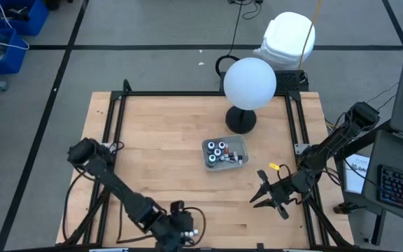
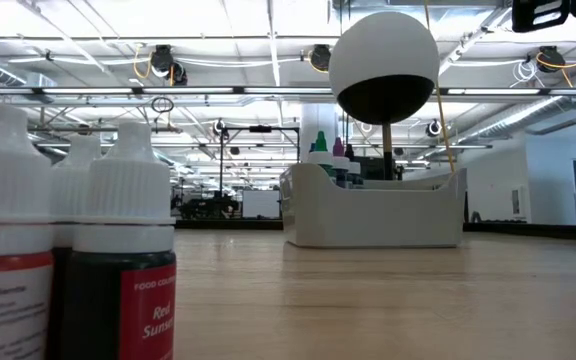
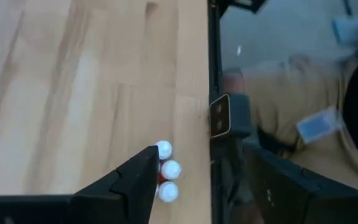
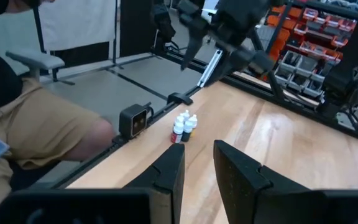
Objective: Pick & Place food coloring
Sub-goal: Put the black food coloring bottle into the gray bin
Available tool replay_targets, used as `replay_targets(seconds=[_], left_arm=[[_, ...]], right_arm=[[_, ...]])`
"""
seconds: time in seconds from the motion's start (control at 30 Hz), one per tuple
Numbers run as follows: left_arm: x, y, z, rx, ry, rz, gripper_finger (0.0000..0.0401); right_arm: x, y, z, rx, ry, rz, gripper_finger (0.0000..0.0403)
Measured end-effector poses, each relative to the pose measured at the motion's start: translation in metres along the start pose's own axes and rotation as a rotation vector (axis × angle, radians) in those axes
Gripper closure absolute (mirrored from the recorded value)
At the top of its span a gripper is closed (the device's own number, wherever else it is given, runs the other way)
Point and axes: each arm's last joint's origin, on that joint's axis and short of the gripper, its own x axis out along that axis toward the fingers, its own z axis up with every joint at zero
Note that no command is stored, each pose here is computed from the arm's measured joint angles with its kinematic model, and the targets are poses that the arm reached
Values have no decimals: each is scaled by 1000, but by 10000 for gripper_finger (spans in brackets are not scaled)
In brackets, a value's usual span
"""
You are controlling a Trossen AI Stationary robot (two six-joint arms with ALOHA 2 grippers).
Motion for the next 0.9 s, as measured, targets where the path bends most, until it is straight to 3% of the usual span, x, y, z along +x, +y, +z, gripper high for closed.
replay_targets(seconds=[0.13,0.43,0.73,0.9], left_arm=[[11,4,-29,-135,-31,46,162],[14,-1,-65,-244,-131,153,162],[53,-9,-96,-213,-178,182,162],[56,-10,-99,-222,-200,197,162]], right_arm=[[0,0,0,28,1,0,326],[0,0,-1,73,9,1,326],[0,0,-2,69,24,1,326],[0,0,-2,69,23,1,326]])
